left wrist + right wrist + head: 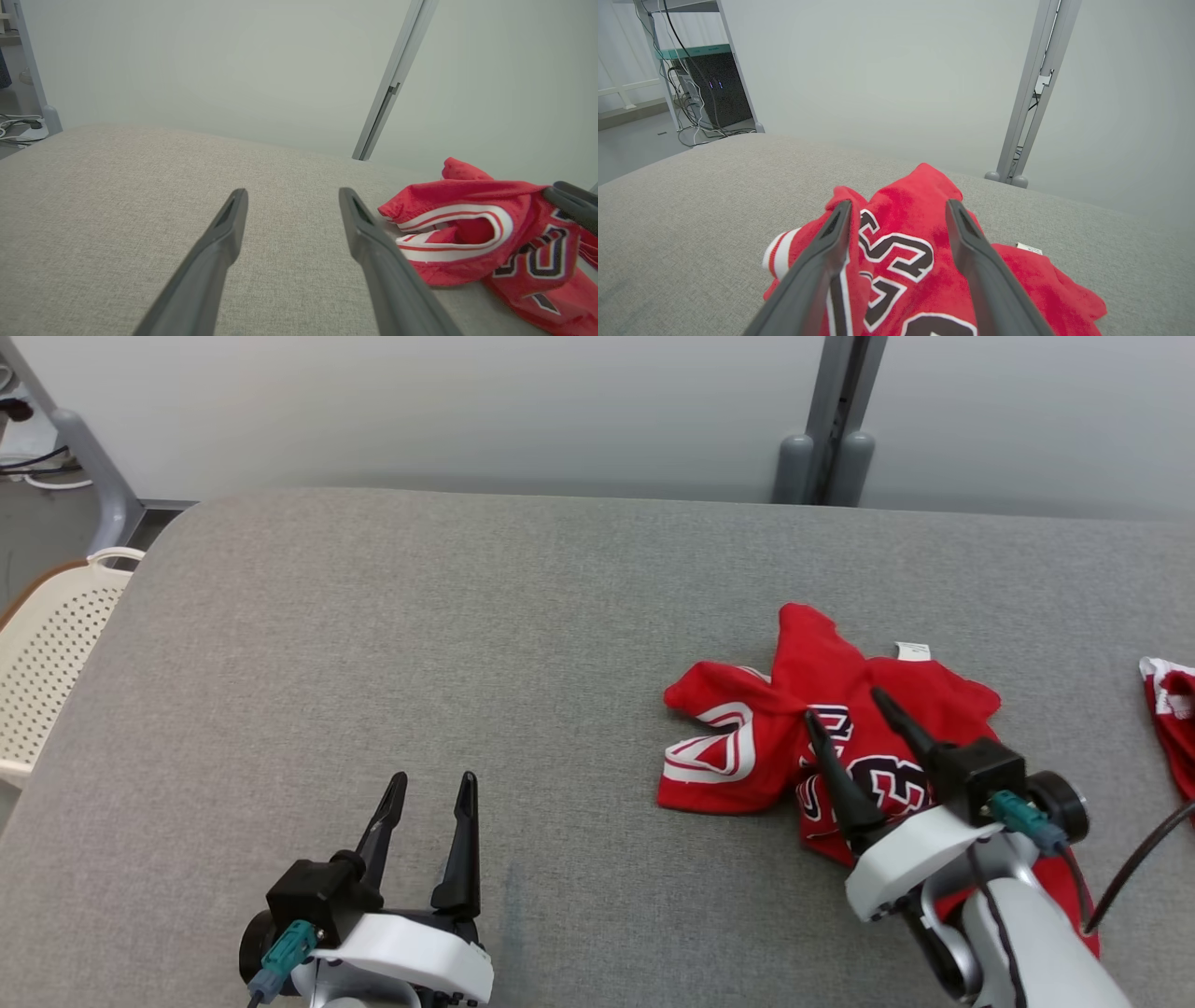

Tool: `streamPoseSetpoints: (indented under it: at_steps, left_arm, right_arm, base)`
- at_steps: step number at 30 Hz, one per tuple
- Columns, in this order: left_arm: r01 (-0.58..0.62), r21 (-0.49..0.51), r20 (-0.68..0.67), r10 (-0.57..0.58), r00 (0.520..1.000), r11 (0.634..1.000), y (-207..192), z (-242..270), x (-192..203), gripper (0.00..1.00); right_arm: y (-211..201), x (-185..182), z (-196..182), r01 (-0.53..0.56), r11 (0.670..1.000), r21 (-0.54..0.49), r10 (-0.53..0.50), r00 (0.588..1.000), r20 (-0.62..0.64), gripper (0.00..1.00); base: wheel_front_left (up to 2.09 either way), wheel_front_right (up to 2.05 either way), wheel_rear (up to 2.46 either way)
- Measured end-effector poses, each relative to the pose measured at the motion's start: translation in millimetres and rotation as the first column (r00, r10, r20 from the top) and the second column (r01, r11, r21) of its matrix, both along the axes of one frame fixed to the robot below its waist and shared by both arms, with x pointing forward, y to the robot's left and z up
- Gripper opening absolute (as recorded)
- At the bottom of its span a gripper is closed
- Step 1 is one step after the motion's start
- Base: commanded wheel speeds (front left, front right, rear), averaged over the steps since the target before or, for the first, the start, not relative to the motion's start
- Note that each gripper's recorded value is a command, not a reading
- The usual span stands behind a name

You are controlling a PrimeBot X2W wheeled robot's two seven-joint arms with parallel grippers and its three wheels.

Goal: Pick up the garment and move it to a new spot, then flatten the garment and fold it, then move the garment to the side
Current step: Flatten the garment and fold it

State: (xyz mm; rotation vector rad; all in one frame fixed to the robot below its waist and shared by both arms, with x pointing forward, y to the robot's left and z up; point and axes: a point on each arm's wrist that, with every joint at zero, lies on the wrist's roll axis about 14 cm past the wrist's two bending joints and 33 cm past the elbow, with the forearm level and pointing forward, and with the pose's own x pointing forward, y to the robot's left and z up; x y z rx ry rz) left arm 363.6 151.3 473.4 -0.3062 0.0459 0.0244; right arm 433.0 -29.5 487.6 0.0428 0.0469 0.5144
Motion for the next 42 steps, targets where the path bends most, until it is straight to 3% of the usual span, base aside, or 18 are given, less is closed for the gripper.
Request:
streamPoseSetpoints:
  at_steps: [12, 22, 37, 38, 39, 42]
  left_arm:
    - [-0.048, 0.004, 0.002, 0.048, 0.999, 0.999, 15, 2, -4, 1.00]
    - [-0.060, 0.007, -0.003, 0.060, 0.998, 0.998, 19, 0, -4, 1.00]
    - [-0.072, 0.011, -0.022, 0.073, 0.997, 0.997, 24, -5, -2, 1.00]
    - [-0.075, 0.012, -0.025, 0.075, 0.997, 0.997, 25, -6, -3, 1.00]
    - [-0.077, 0.014, -0.029, 0.078, 0.997, 0.997, 26, -7, -3, 1.00]
    - [-0.082, 0.017, -0.033, 0.082, 0.996, 0.997, 27, -9, -4, 1.00]
  right_arm:
    - [-48, 36, 24, 0.161, 0.987, 0.012, -0.161, 0.986, 0.043, 1.00]
    - [-100, 37, -53, 0.210, 0.944, -0.253, -0.268, 0.937, -0.225, 1.00]
    - [-114, 50, -101, 0.167, 0.919, -0.358, -0.309, 0.867, -0.391, 1.00]
    - [-110, 50, -104, 0.154, 0.921, -0.357, -0.300, 0.865, -0.403, 0.80]
    - [-106, 50, -106, 0.145, 0.924, -0.353, -0.293, 0.863, -0.413, 0.48]
    - [-100, 53, -108, 0.128, 0.929, -0.347, -0.276, 0.865, -0.420, 0.00]
  base:
    - [0.00, 0.00, 0.00]
    - [0.00, 0.00, 0.00]
    - [0.00, 0.00, 0.00]
    - [0.00, 0.00, 0.00]
    - [0.00, 0.00, 0.00]
    - [0.00, 0.00, 0.00]
